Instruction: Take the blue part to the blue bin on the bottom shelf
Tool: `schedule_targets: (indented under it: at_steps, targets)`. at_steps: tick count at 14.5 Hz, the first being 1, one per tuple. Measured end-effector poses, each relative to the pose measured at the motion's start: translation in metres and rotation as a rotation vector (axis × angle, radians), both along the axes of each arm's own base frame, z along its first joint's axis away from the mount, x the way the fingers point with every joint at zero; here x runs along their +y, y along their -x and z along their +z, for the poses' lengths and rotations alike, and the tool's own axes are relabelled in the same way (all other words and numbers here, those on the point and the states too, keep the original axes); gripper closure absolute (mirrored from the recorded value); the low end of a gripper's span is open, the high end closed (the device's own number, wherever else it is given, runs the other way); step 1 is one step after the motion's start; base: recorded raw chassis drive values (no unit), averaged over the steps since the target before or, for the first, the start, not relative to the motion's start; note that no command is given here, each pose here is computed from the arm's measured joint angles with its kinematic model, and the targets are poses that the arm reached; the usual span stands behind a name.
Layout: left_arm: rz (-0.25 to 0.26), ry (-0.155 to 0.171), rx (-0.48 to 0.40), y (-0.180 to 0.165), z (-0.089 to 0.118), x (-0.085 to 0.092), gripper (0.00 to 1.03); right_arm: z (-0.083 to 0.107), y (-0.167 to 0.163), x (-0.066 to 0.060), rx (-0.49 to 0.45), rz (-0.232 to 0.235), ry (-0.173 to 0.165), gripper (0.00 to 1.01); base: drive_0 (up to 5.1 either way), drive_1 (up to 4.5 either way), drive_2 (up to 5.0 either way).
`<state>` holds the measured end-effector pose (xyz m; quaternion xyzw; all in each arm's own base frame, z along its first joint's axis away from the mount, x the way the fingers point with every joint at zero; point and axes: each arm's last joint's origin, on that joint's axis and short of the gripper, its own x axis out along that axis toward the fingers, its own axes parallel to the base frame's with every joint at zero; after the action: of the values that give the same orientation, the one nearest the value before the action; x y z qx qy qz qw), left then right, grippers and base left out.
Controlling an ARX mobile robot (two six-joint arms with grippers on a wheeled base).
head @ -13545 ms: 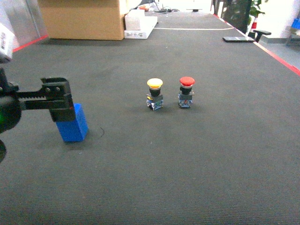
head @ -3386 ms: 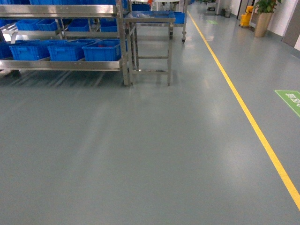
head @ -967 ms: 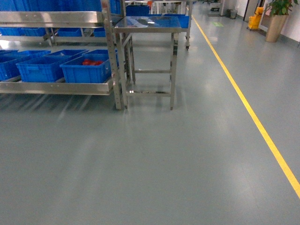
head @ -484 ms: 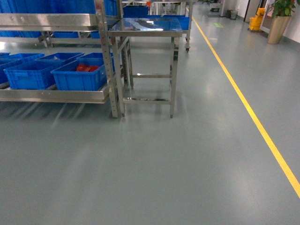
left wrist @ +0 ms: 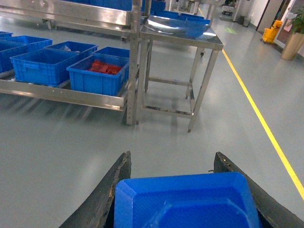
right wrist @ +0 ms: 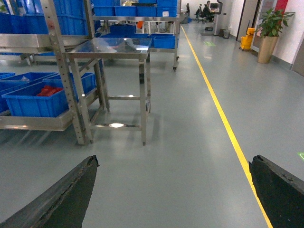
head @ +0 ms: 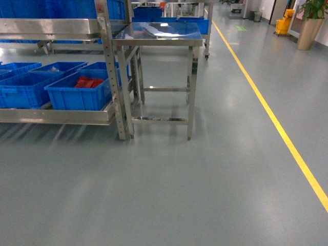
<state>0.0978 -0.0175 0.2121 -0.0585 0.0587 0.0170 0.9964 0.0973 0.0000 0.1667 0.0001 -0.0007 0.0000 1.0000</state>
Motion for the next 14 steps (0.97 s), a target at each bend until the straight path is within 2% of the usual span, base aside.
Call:
schedule_targets:
  at_steps: [14]
  targets:
    - [0.000,0.000,0.000,0.0000,0.0000,0.0000,0.60,0.0006,0.0000,0.0000,-0.006,0.000,0.000,0.03,0.1,3.96,-3.8]
